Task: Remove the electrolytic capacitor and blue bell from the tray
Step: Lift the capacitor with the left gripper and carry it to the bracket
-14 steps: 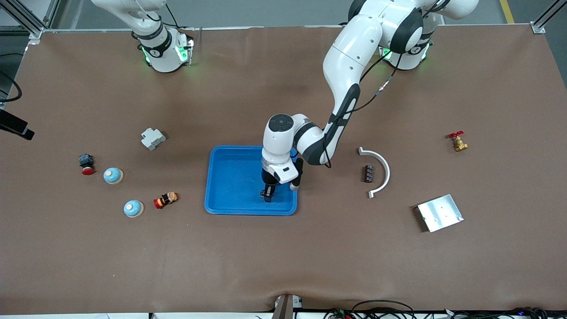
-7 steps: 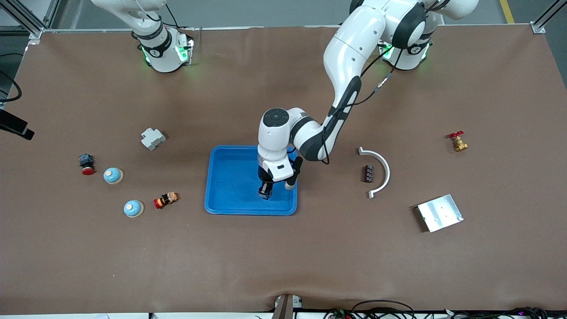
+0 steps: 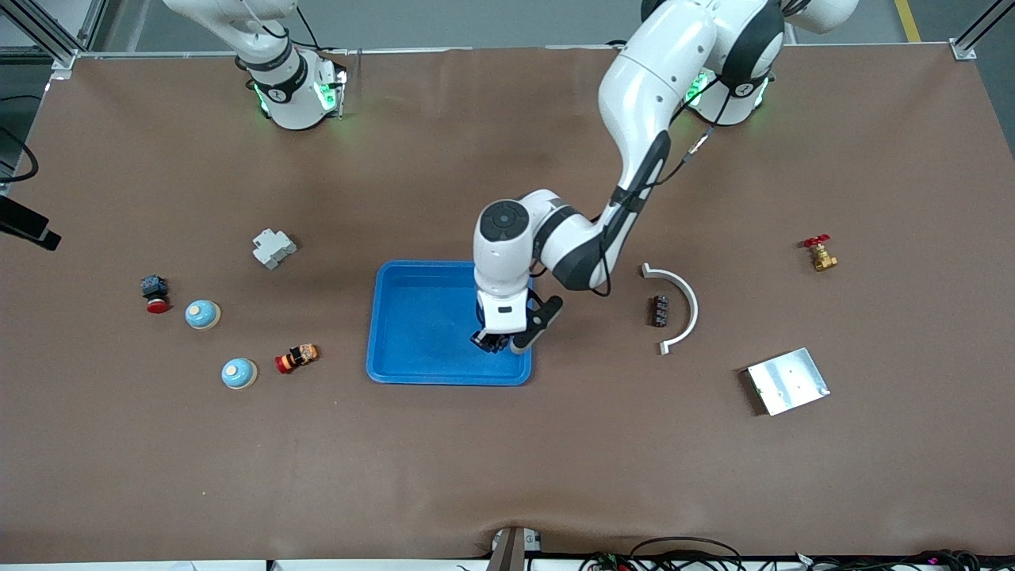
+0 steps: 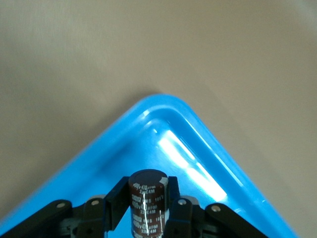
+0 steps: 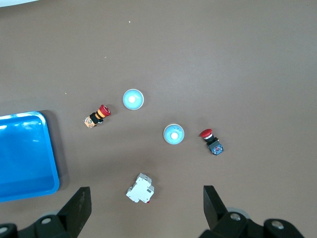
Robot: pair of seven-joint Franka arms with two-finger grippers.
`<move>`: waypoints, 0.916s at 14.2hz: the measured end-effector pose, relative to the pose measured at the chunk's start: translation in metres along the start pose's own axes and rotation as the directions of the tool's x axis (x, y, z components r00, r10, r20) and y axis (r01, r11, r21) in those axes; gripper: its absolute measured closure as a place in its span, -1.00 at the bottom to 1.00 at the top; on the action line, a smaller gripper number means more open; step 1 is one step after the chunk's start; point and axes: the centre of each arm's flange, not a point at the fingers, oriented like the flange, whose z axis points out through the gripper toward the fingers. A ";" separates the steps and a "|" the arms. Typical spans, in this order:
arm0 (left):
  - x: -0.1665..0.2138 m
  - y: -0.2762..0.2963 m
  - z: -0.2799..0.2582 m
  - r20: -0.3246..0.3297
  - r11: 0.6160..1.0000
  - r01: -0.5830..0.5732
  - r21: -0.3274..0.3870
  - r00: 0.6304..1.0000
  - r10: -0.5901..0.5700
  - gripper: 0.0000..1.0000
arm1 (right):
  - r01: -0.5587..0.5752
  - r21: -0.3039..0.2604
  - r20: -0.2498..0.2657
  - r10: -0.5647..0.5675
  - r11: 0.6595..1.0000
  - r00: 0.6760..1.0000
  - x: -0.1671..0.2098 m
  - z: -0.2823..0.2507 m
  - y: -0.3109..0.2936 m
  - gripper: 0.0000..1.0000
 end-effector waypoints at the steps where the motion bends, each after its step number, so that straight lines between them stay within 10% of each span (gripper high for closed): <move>1: 0.009 -0.008 0.003 0.010 0.997 -0.072 0.022 0.997 0.072 0.29 | 0.000 0.000 0.000 0.000 1.000 1.000 0.000 0.000 0.000 -1.00; 6: 0.056 -0.061 0.007 0.073 0.921 -0.372 0.117 0.928 0.365 0.29 | 0.000 0.000 0.005 0.000 1.000 1.000 -0.001 0.000 0.000 -1.00; 13: 0.163 -0.164 -0.068 0.208 0.789 -0.612 0.059 0.781 0.590 0.29 | 0.008 0.002 0.009 -0.008 1.000 1.000 -0.001 0.000 -0.005 -1.00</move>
